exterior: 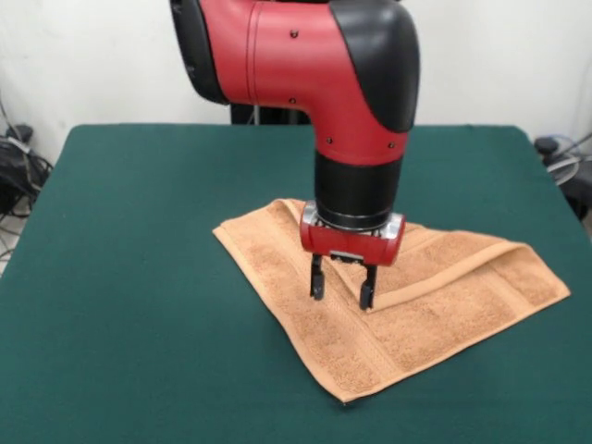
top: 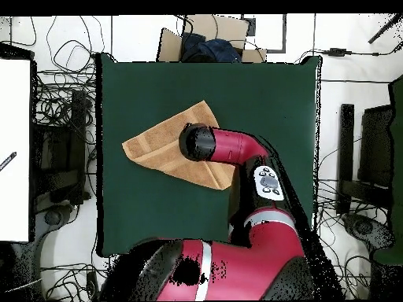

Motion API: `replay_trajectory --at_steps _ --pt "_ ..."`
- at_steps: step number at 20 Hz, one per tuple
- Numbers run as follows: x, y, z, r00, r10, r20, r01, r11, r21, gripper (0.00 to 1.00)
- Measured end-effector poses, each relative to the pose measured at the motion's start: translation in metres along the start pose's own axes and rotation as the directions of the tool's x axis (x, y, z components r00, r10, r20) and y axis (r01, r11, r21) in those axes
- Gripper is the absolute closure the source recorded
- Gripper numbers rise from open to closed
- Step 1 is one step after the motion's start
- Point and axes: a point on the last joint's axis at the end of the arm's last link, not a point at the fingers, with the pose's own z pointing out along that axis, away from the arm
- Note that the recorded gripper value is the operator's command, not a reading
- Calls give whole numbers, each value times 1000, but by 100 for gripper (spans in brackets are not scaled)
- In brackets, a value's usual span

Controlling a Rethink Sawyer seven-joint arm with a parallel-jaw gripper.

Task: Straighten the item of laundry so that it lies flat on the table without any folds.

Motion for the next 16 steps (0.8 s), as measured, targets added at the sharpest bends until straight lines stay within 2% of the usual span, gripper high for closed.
replay_trajectory --at_steps 6,16 --pt "3 6 2 1000 -11 1 11 1000 0 0" --pt "1 37 -10 994 -70 81 69 998 8 0"
